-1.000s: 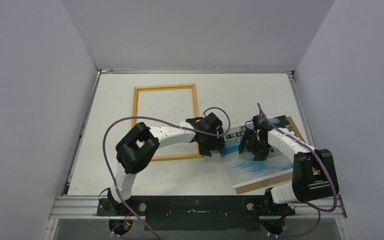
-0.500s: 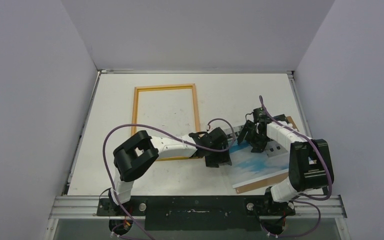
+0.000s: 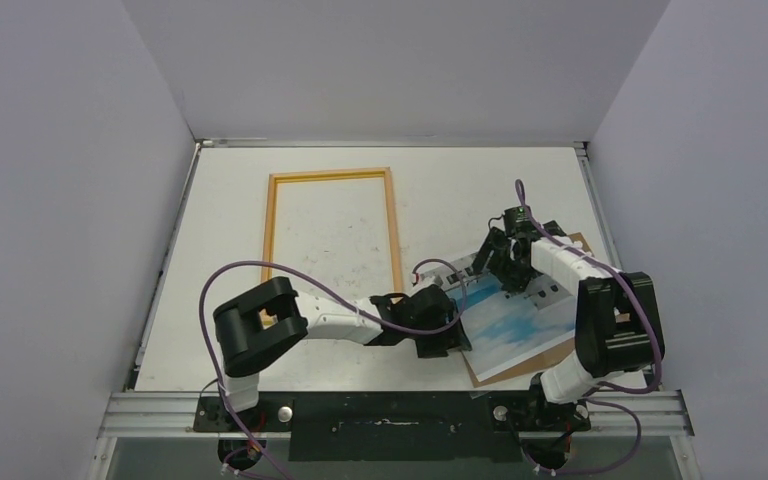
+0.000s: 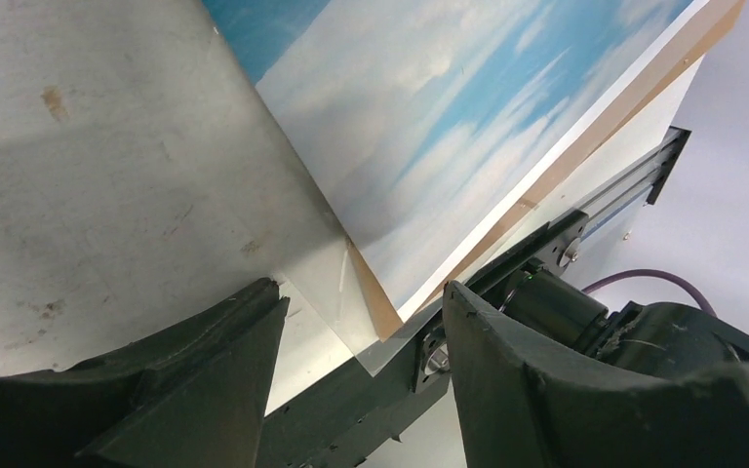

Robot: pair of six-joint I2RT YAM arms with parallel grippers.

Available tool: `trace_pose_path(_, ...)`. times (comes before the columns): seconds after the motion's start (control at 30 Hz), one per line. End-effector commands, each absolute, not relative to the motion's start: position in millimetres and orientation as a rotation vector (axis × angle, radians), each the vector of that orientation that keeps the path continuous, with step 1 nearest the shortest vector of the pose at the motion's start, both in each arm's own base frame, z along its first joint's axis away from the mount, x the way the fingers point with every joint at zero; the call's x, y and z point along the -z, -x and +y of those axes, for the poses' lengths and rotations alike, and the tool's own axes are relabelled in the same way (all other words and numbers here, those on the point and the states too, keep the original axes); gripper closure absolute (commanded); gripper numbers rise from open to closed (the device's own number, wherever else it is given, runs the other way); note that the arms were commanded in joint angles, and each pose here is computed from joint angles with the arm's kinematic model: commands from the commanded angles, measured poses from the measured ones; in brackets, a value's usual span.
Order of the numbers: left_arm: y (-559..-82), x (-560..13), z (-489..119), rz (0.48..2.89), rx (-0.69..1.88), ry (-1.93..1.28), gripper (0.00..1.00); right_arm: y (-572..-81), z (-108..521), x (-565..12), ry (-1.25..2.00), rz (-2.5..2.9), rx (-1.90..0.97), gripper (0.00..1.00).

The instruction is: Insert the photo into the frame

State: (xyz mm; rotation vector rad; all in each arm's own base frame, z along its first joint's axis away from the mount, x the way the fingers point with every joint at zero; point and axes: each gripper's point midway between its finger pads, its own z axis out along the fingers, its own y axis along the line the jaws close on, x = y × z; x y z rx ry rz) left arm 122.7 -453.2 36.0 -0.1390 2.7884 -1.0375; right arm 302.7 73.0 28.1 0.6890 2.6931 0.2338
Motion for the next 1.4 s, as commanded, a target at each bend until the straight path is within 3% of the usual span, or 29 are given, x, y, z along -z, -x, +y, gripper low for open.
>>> trace_pose_path(0.0,-116.3,-9.1,-421.8,2.796,0.876,0.143,0.4,-289.1,39.6,-62.5,-0.653,2.634,-0.016,0.23)
trace_pose_path(0.3,-117.2,-14.9,-429.4,2.75,0.954,0.17,0.4,-185.0,-6.3,-75.9,-0.807,2.626,0.262,0.05)
trace_pose_path(0.5,-117.9,-7.6,-426.8,2.746,0.943,0.201,0.4,-180.0,-17.1,-94.9,-0.982,2.515,0.313,0.02)
trace_pose_path(0.73,-119.8,-6.8,-431.8,2.737,0.957,0.202,0.4,-159.1,-28.2,-55.7,-1.24,2.609,0.377,0.02)
trace_pose_path(1.07,-119.1,-2.1,-434.9,2.754,0.95,0.194,0.4,-154.0,-76.9,-47.4,-1.458,2.532,0.462,0.02)
trace_pose_path(1.37,-123.2,-0.4,-434.9,2.753,0.947,0.2,0.39,-166.8,-71.7,-26.2,-1.57,2.527,0.186,0.02)
